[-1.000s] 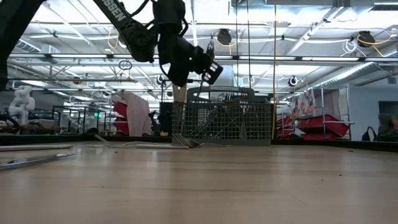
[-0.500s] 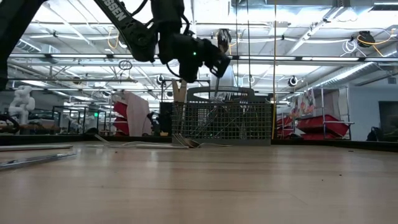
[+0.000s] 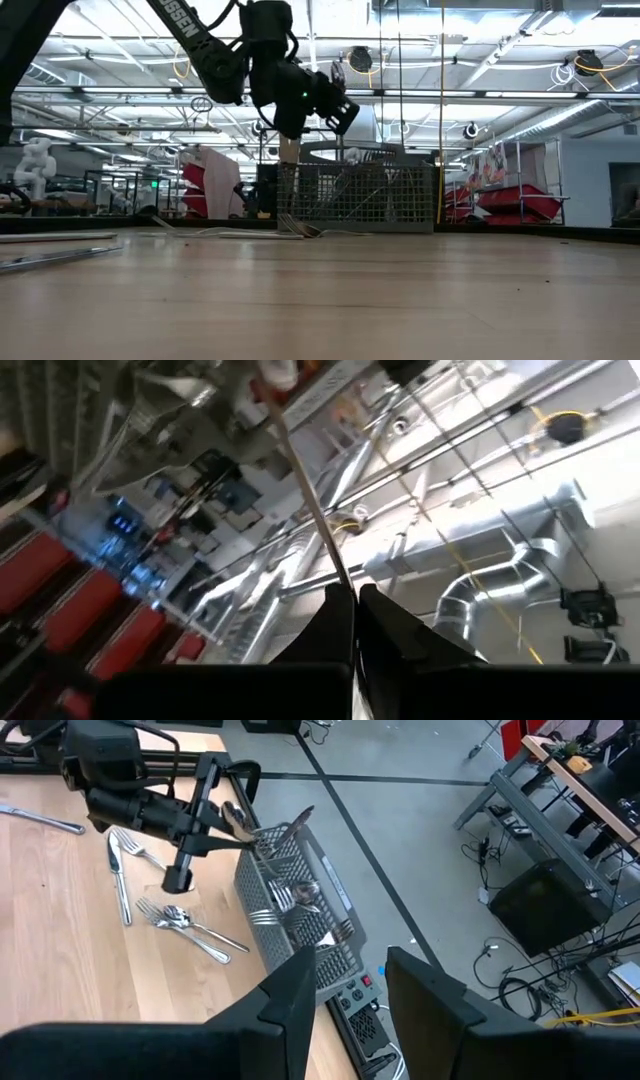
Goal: Sort silverware
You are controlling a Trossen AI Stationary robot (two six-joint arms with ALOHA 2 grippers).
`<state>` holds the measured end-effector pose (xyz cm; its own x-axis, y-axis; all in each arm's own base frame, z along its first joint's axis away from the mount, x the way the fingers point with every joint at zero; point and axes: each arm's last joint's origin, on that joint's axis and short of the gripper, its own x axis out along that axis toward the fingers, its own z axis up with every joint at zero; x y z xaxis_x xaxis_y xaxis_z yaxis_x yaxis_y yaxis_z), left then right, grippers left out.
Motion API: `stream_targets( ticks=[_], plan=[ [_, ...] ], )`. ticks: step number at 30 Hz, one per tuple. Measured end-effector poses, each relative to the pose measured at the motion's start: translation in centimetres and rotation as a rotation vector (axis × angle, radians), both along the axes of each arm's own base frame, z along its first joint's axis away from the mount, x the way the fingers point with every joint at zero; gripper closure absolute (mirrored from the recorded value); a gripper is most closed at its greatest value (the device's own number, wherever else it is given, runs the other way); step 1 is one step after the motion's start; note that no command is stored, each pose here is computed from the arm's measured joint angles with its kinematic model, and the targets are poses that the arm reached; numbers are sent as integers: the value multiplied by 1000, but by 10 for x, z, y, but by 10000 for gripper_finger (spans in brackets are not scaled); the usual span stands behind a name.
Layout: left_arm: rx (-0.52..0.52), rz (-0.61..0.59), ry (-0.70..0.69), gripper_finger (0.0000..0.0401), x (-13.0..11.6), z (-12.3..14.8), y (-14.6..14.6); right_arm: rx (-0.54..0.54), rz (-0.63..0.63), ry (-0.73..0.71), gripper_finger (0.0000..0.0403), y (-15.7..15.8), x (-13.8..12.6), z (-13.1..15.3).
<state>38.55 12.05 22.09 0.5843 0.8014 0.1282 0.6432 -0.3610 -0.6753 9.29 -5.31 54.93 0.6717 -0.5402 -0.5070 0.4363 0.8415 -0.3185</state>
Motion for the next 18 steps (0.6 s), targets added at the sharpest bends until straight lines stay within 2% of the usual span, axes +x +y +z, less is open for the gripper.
stream_targets(
  ticks=[6, 11, 18],
  plan=[
    [36, 43, 11, 391, -2, 3, 6, 2, -2, -1, 289, 0, 0, 0],
    [62, 6, -3, 391, 0, 6, 1, 3, -2, -1, 289, 0, 0, 0],
    [-22, -38, 12, 391, 6, -3, -16, 4, -2, -1, 289, 0, 0, 0]
  ],
)
